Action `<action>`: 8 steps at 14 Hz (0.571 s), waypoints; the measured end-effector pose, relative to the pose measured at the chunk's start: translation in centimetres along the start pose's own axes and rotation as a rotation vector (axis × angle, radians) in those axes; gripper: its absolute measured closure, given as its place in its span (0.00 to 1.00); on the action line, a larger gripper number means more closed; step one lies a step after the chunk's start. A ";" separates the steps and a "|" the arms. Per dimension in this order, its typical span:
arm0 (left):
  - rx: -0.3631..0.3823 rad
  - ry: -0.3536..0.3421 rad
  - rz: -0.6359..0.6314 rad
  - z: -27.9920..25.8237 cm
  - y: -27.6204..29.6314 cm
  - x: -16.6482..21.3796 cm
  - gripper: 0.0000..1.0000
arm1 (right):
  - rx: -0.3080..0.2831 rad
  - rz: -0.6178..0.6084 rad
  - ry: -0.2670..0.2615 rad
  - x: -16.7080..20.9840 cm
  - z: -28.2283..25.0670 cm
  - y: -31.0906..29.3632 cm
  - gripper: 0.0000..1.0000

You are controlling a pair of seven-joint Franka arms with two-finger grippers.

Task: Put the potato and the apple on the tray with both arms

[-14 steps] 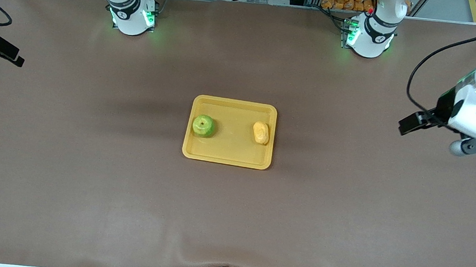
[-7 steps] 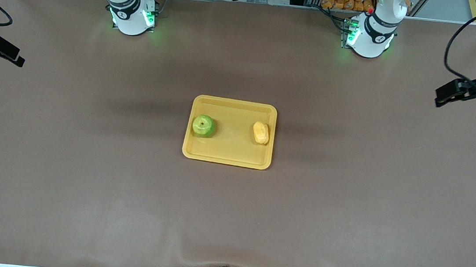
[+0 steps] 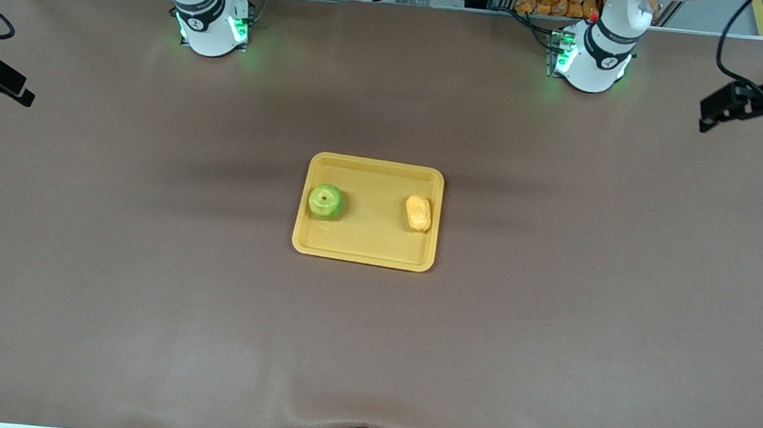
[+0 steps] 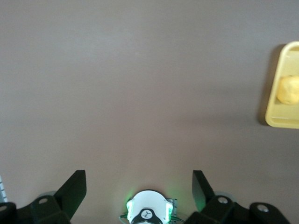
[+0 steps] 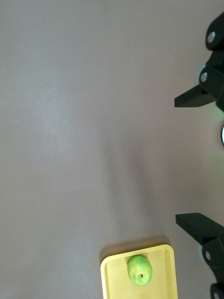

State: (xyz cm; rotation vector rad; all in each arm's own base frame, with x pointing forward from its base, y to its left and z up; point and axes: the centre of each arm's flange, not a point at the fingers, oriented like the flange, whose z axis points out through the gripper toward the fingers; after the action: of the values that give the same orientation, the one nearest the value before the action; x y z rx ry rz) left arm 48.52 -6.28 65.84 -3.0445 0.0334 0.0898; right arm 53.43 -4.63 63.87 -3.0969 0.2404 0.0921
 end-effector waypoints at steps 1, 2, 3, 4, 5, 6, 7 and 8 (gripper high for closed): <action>-0.013 0.008 0.003 0.0 0.2 -0.7 0.00 | 0.000 0.000 0.001 0.0 0.0 0.0 0.00; -0.017 0.012 0.003 0.1 0.3 -1.2 0.00 | 0.000 0.000 0.001 0.0 0.0 0.0 0.00; -0.018 0.016 0.003 0.1 0.2 -1.6 0.00 | 0.000 0.000 0.000 0.0 0.0 0.0 0.00; -0.019 0.020 0.002 0.1 0.2 -1.7 0.00 | 0.000 0.000 0.000 0.0 0.0 0.0 0.00; -0.019 0.021 0.001 0.1 0.2 -1.7 0.00 | 0.000 0.001 0.000 0.0 -0.1 0.0 0.00; -0.019 0.021 0.001 0.1 0.2 -1.6 0.00 | 0.000 0.003 0.000 0.0 -0.1 0.2 0.00; -0.019 0.022 0.001 0.2 0.1 -1.6 0.00 | 0.000 0.008 0.000 0.0 -0.2 0.4 0.00; -0.020 0.024 0.001 0.2 0.1 -1.5 0.00 | 0.000 0.012 0.001 0.0 -0.2 0.6 0.00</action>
State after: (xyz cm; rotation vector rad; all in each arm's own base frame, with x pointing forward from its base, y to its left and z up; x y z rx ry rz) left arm 46.97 -6.38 65.75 -3.0652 0.0358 0.0536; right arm 53.32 -5.25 64.10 -3.0956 0.2588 0.0908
